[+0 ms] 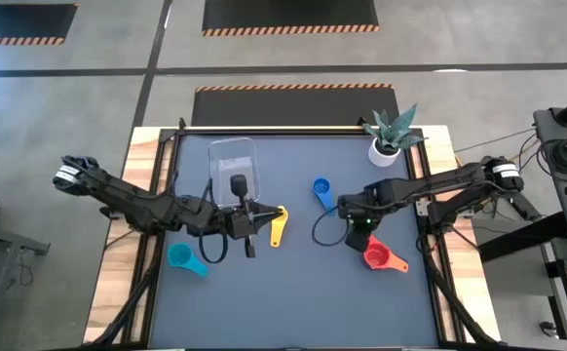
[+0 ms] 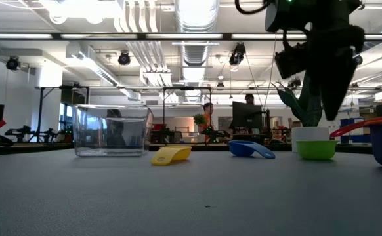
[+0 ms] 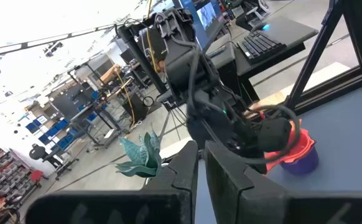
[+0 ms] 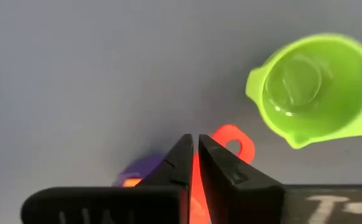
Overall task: Nest measuring cups in basket
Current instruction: Stack the red measuring cup on top of the orange measuring cup
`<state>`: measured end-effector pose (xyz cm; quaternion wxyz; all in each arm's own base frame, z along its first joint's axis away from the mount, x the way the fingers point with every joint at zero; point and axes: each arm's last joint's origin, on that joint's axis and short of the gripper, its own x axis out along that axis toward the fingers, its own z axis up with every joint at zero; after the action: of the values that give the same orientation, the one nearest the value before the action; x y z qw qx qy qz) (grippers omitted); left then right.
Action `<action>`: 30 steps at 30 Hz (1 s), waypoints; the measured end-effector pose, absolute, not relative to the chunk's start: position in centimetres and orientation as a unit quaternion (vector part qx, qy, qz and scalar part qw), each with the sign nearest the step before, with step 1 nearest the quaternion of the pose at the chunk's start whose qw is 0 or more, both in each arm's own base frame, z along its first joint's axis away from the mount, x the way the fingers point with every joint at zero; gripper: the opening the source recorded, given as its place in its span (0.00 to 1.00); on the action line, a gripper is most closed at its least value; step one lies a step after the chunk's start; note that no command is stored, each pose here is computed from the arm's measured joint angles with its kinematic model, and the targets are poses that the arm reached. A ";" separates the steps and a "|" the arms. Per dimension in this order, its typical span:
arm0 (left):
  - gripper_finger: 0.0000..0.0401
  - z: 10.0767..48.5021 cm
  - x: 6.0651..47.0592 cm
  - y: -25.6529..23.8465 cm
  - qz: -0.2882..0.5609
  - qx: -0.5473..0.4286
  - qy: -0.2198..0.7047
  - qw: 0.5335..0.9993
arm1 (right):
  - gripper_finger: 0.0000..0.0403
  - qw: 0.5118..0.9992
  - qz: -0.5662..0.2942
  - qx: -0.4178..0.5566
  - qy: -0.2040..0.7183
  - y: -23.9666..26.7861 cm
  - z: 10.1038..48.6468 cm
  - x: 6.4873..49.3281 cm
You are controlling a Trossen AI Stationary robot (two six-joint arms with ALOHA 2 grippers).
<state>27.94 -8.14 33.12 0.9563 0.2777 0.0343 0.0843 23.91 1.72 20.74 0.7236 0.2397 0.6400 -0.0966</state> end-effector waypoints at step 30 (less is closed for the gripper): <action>0.03 33.1 27.9 -8.1 0.085 0.275 0.034 0.957 | 0.02 0.658 -0.183 0.258 0.684 2.6 24.0 19.1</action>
<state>27.94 -8.14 33.12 0.9570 0.2753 0.0342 0.0847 19.05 2.62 24.03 0.6577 0.2578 0.6838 -0.1827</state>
